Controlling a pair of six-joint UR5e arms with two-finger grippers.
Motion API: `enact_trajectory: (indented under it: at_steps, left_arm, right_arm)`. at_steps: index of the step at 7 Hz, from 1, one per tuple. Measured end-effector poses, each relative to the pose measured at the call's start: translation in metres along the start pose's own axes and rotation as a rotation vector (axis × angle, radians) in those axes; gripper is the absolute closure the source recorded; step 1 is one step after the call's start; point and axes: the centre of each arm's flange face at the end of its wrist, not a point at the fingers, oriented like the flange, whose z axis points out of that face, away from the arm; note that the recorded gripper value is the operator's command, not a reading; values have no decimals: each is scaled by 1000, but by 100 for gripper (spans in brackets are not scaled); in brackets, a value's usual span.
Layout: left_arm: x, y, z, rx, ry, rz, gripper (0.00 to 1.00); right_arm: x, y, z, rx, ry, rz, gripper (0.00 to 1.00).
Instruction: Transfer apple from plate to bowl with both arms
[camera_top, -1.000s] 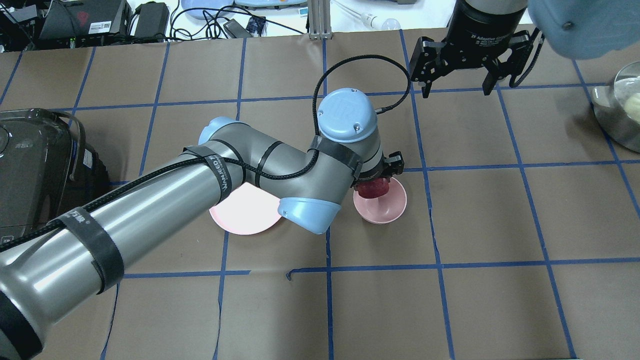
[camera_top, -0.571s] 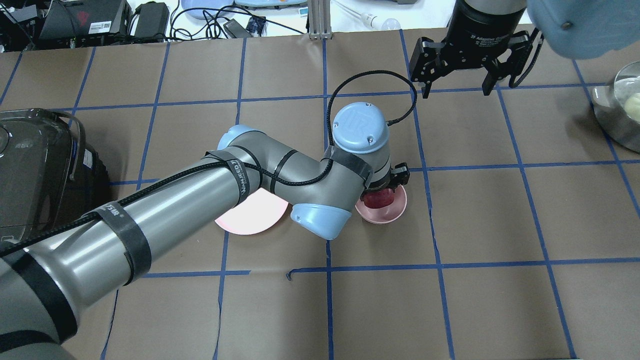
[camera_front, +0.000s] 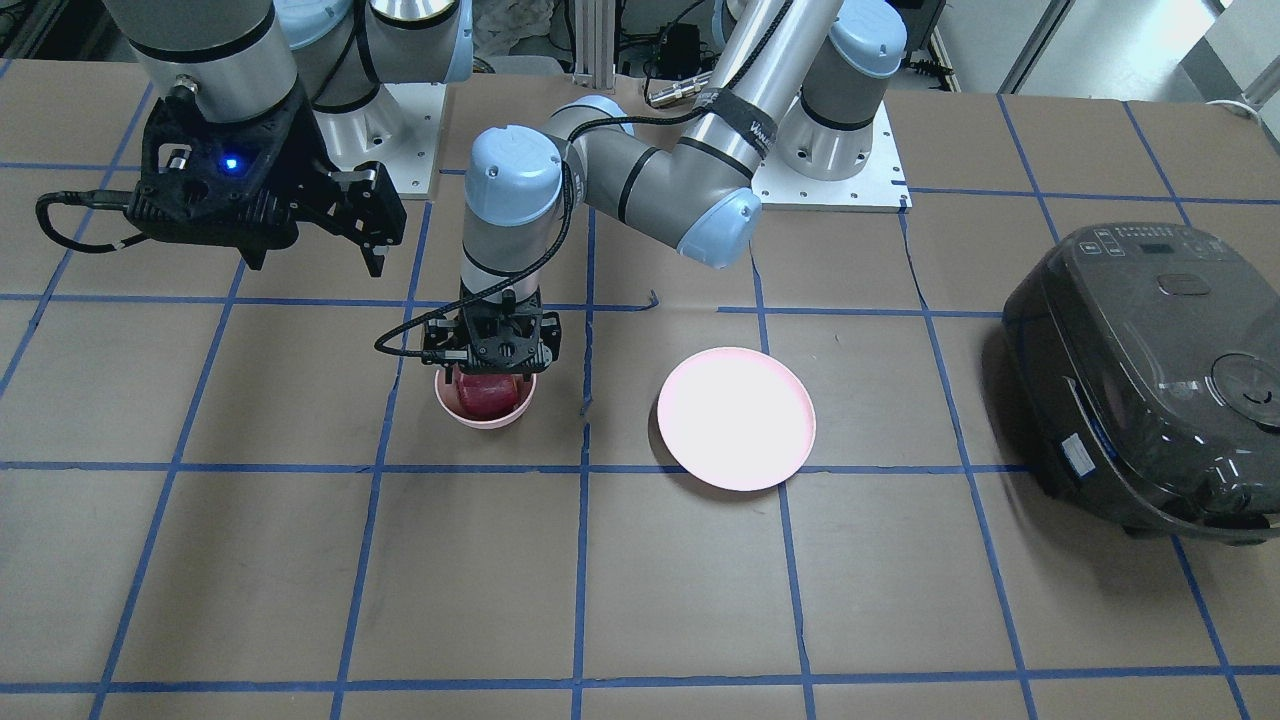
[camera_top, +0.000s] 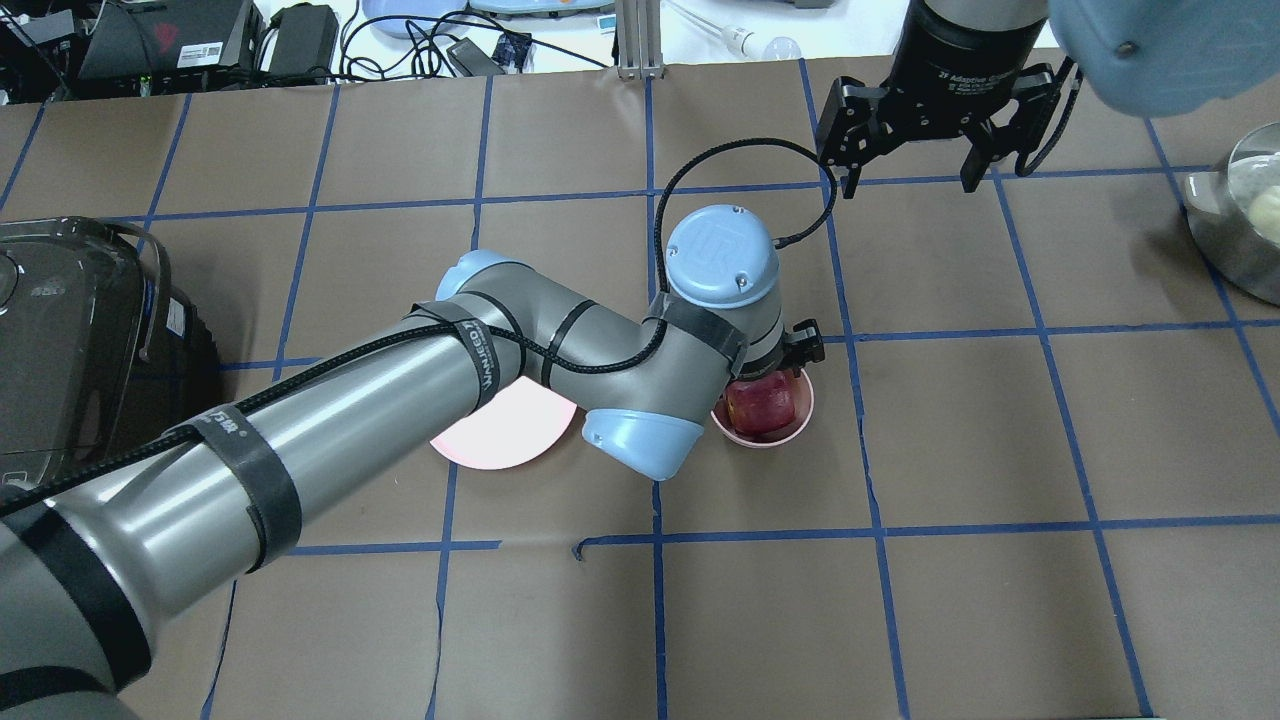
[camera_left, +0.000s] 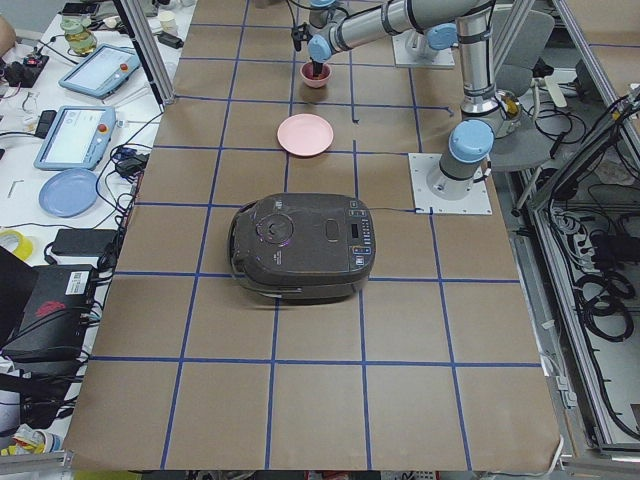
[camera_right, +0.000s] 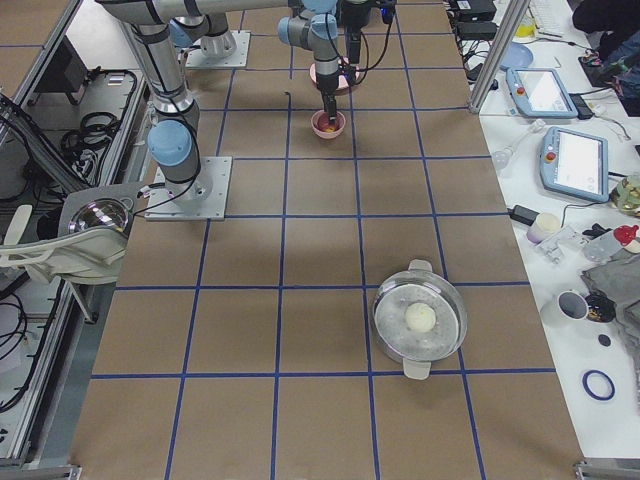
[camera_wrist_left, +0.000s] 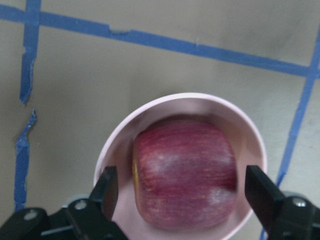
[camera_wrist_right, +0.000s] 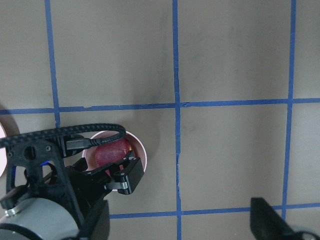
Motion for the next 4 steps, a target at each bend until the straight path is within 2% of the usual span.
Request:
enact_trajectory:
  at_steps: [1, 2, 4]
  left_arm:
    - [-8, -7, -18, 35, -8, 0, 0]
    - [-27, -16, -30, 44, -36, 10, 0]
    - [-92, -43, -58, 10, -95, 70, 0]
  right_arm:
    - [0, 0, 0, 1, 0, -1, 0]
    - [0, -1, 0, 3, 2, -1, 0]
    - [0, -1, 1, 4, 6, -2, 0]
